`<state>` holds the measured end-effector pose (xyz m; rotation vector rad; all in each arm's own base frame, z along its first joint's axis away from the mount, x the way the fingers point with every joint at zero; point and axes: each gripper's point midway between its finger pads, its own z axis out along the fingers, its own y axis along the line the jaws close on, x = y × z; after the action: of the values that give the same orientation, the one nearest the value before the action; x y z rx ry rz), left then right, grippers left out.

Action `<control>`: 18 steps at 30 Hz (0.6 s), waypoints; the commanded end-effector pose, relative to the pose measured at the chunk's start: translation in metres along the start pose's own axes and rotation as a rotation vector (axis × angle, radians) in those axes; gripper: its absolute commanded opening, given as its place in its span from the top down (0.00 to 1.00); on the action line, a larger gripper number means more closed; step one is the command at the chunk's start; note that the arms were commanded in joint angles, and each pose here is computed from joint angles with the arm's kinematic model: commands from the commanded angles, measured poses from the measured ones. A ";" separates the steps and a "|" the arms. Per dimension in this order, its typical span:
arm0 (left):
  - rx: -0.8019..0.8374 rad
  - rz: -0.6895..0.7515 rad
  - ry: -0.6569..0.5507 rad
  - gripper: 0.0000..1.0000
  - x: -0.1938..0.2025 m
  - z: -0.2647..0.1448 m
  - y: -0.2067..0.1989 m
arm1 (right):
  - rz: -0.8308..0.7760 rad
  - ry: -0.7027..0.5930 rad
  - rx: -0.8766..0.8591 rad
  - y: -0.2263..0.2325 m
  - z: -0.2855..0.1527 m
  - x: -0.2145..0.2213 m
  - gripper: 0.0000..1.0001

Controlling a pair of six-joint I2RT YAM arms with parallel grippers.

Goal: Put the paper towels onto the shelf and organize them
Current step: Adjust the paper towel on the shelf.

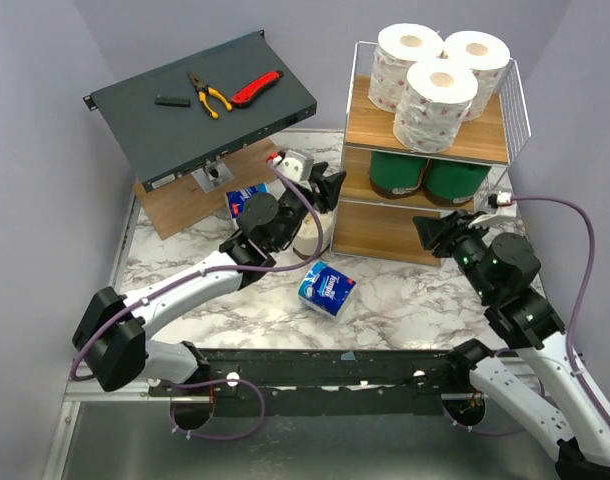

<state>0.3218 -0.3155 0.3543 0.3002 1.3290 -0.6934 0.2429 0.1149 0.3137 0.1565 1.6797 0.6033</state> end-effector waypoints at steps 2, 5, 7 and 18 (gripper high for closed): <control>0.062 0.014 -0.039 0.51 -0.017 0.025 -0.005 | -0.061 -0.075 -0.079 0.012 0.015 -0.008 0.64; 0.086 0.024 -0.034 0.53 -0.015 0.033 -0.009 | -0.091 -0.099 -0.078 0.009 0.023 -0.006 0.67; 0.094 0.030 -0.027 0.54 -0.012 0.037 -0.010 | -0.105 -0.109 -0.078 0.008 0.028 -0.004 0.69; 0.122 0.024 -0.004 0.74 0.002 0.047 -0.013 | -0.090 -0.171 -0.089 0.013 0.060 -0.002 0.75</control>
<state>0.3521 -0.3463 0.3547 0.3876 1.3193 -0.7235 0.2892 0.1383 0.3033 0.0521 1.5660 0.5626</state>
